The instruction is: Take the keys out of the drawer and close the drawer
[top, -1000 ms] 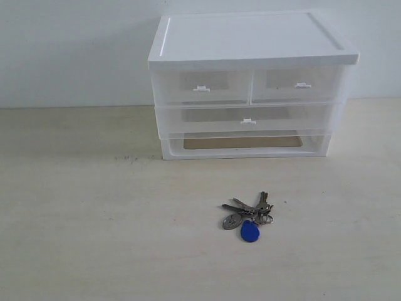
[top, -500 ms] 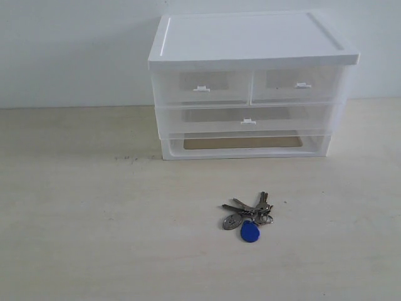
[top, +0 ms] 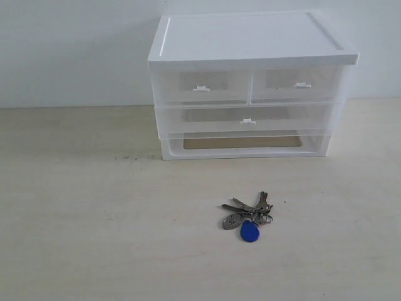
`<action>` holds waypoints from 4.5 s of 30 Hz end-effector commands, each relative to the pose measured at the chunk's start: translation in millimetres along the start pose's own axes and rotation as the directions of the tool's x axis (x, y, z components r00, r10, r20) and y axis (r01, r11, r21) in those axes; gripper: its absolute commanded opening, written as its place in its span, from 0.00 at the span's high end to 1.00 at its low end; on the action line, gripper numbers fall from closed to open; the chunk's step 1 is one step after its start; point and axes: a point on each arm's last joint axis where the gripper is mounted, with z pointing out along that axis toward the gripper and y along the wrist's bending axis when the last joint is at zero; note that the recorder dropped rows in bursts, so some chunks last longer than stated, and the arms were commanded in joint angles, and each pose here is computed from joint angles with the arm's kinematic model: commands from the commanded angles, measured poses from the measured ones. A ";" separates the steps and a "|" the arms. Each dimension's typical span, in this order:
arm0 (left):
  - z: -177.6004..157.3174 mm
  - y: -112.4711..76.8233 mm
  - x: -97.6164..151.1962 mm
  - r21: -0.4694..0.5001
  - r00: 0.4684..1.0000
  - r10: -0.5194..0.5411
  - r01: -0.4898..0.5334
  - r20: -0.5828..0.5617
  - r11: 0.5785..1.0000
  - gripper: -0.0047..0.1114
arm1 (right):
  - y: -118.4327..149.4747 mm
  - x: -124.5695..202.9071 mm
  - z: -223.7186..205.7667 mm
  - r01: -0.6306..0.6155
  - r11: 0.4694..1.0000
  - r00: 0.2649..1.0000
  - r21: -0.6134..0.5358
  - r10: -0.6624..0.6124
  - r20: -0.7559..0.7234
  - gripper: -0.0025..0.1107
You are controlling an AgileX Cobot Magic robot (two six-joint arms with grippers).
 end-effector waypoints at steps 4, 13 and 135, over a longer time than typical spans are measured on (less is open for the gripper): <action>0.1 0.4 2.8 -0.005 1.000 0.006 -0.006 -0.019 1.000 0.92 | -0.2 0.9 -0.8 0.000 1.000 1.000 0.005 0.000 0.002 0.98; 0.1 0.4 2.8 -0.005 1.000 0.006 -0.006 -0.019 1.000 0.92 | 0.0 0.9 -0.8 0.000 1.000 1.000 0.003 0.000 0.003 0.98; 0.1 0.5 2.8 -0.007 1.000 0.005 -0.006 -0.019 1.000 0.92 | -34.6 78.3 -26.4 0.171 0.942 0.824 0.290 0.024 -0.567 0.98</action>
